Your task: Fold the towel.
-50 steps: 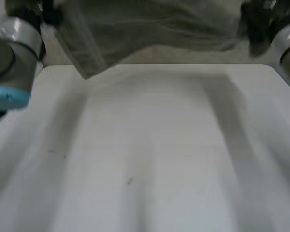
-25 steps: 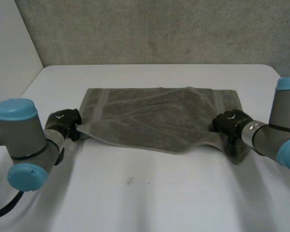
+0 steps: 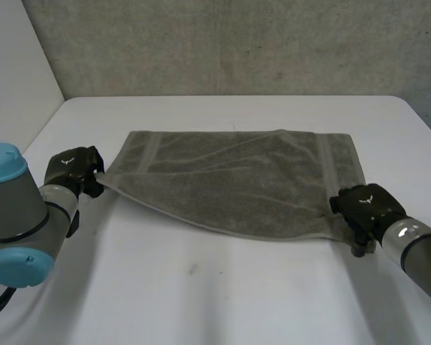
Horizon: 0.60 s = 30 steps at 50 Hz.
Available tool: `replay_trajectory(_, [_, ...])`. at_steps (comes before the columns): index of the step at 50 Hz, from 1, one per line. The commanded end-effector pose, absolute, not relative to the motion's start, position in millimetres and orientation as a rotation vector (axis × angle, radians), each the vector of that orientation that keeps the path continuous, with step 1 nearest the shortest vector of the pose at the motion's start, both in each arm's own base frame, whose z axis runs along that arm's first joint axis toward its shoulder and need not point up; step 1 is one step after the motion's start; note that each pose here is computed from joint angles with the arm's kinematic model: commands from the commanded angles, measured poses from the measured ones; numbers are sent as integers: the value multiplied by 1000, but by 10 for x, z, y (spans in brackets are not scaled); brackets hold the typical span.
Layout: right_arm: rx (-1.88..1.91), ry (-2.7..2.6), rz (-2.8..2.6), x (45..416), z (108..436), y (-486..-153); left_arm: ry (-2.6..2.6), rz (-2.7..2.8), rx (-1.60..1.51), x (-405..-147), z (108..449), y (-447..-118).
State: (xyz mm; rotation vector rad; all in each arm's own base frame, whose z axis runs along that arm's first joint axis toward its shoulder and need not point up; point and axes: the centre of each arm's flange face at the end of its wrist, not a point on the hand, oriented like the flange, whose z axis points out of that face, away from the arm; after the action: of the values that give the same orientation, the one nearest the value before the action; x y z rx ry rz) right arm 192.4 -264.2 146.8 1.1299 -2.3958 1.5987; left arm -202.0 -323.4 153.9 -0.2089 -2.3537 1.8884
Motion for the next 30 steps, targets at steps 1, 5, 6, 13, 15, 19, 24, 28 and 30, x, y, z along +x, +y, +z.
replay_trajectory(1, [1113, -2366, 1629, 1783, 1446, -2615, -2343, 1898, -205, -2013, 1586, -3218])
replay_trajectory(5, [1169, -2328, 1684, 1786, 1388, -2627, -2338, 1917, -190, -1971, 1636, -3228])
replay_trajectory(6, [1176, -2316, 1694, 1788, 1358, -2645, -2338, 1917, -190, -1970, 1636, -3228])
replay_trajectory(13, [1172, -2295, 1706, 1786, 1236, -2719, -2341, 1929, -168, -1907, 1660, -3238])
replay_trajectory(15, [1170, -2291, 1708, 1786, 1219, -2738, -2339, 1930, -169, -1909, 1664, -3241])
replay_trajectory(19, [1169, -2290, 1707, 1784, 1157, -2777, -2339, 1930, -169, -1909, 1664, -3241])
replay_trajectory(24, [1151, -2292, 1702, 1748, 1112, -2854, -2339, 1930, -169, -1909, 1664, -3241])
replay_trajectory(28, [1152, -2290, 1697, 1743, 1093, -2887, -2339, 1928, -171, -1911, 1659, -3241])
replay_trajectory(30, [1160, -2286, 1692, 1744, 1081, -2898, -2343, 1924, -171, -1910, 1650, -3238])
